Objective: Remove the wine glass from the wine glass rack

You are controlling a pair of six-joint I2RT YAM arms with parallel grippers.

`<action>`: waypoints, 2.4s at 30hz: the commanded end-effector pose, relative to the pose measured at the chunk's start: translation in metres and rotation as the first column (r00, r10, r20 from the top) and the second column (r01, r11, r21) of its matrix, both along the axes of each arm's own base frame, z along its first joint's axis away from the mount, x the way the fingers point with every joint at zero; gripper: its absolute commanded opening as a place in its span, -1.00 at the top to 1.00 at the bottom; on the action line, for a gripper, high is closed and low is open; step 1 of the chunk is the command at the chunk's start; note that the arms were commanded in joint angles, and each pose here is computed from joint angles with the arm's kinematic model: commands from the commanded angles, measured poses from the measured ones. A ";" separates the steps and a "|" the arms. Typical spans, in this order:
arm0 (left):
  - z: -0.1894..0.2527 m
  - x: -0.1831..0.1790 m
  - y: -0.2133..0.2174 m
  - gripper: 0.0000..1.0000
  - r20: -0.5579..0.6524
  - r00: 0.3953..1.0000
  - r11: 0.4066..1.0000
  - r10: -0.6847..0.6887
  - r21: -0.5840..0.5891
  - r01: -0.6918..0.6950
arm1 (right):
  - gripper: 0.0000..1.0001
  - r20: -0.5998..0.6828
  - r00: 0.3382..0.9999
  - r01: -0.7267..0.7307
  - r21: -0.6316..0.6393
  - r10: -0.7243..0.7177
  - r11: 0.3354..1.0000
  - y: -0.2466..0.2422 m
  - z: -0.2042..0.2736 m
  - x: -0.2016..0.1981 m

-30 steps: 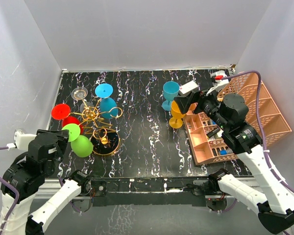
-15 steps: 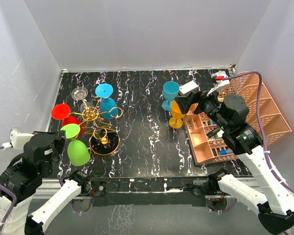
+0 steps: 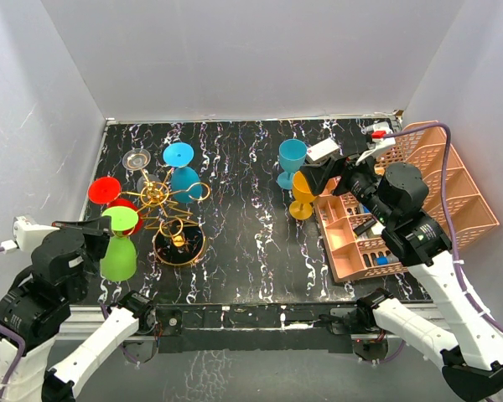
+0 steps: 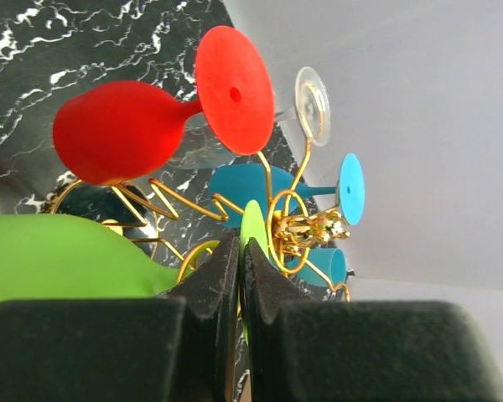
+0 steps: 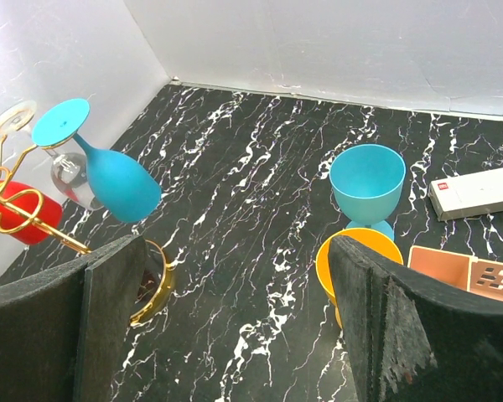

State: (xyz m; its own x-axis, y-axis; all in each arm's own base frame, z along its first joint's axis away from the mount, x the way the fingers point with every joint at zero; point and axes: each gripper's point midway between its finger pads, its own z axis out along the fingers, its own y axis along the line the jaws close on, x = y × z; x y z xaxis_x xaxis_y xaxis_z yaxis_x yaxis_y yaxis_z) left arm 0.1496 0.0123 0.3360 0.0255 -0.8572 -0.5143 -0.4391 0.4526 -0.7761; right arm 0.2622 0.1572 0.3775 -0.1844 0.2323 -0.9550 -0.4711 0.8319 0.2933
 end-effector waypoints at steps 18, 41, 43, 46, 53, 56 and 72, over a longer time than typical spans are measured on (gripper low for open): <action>0.016 0.040 -0.022 1.00 0.074 0.997 1.000 -0.021 -0.003 0.022 | -0.97 0.056 0.997 0.046 0.012 -0.046 0.999 -0.011 0.014 -0.001; 0.016 -0.006 0.034 1.00 0.073 0.978 0.981 0.195 -0.031 -0.193 | -0.97 0.059 0.998 0.025 0.025 -0.026 0.999 -0.009 0.021 -0.006; 0.016 -0.015 0.039 1.00 0.080 0.975 0.978 0.205 -0.045 -0.202 | -0.97 0.054 0.998 0.016 0.029 -0.018 0.999 -0.007 0.020 -0.008; 0.020 -0.026 0.045 1.00 0.096 0.973 0.977 0.209 -0.064 -0.203 | -0.97 0.044 0.999 0.001 0.034 -0.002 0.999 -0.005 0.019 -0.010; 0.055 -0.047 0.051 1.00 0.214 0.963 0.983 0.167 -0.118 -0.144 | -0.97 0.015 0.999 -0.033 0.061 0.032 0.998 -0.001 0.013 -0.019; 0.086 -0.052 0.052 1.00 0.306 0.943 0.988 0.131 -0.114 -0.100 | -0.97 0.000 0.998 -0.061 0.080 0.061 0.995 0.002 0.009 -0.026; 0.220 -0.063 -0.001 1.00 0.689 0.699 0.973 -0.190 0.039 0.227 | -0.98 -0.074 0.989 -0.115 0.145 0.127 0.983 0.008 -0.020 -0.048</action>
State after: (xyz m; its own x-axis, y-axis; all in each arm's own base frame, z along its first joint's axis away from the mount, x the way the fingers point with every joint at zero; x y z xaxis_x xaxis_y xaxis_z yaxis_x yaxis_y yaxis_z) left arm 0.0767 0.0487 0.5075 0.2378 -0.9117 -0.3350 0.1169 0.3692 -0.9220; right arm 0.2205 0.1624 0.3482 -0.3063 0.2990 -0.9038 -0.5123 0.7484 0.4212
